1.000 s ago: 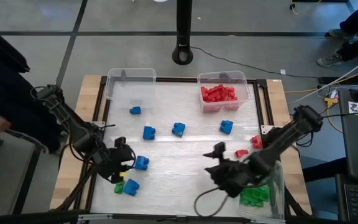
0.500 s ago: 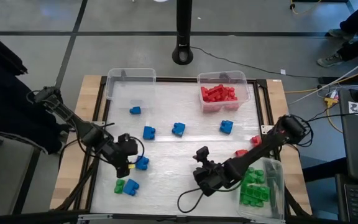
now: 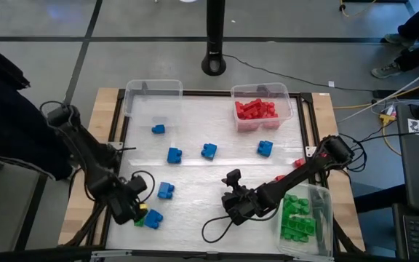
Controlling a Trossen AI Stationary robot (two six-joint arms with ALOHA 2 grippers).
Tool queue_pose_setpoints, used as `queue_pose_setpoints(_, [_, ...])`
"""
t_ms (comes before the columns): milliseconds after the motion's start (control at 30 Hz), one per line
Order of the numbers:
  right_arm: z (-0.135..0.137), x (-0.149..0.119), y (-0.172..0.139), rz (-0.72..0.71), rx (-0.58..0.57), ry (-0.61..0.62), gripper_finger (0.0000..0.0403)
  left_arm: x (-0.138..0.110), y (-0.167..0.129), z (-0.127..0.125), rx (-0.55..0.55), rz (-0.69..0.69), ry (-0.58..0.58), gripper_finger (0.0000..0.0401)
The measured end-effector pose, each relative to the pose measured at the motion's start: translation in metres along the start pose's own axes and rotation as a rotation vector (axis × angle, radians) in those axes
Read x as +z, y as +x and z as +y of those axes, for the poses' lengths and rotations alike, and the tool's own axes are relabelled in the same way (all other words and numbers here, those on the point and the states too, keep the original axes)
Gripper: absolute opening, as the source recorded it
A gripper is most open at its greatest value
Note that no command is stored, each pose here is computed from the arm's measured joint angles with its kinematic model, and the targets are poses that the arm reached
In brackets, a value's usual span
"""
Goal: Sort blocks
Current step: Put the green game piece into the bottom right transparent bin
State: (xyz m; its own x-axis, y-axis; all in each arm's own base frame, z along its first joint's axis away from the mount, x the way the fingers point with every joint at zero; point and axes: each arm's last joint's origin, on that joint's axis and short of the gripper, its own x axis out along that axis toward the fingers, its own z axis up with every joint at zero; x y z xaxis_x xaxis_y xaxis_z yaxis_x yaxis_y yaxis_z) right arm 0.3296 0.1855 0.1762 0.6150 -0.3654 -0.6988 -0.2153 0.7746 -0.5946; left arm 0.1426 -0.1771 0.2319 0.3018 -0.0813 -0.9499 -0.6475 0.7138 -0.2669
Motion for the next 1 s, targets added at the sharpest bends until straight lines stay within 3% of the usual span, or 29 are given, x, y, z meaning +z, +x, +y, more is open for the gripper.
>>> queue_pose_setpoints(167, [0.001,-0.002,0.002,-0.004,-0.021,0.001,0.0287,-0.013,0.023,-0.007,0.086,0.033,-0.076,0.0287])
queue_pose_setpoints(333, [0.001,0.000,0.002,-0.020,-0.023,-0.001,0.0287,-0.020,0.035,-0.015,0.065,0.038,-0.103,0.0287])
queue_pose_setpoints(1000, [0.001,0.000,0.002,-0.026,-0.022,0.003,0.0287,-0.039,0.076,-0.021,0.177,0.040,-0.212,0.0287])
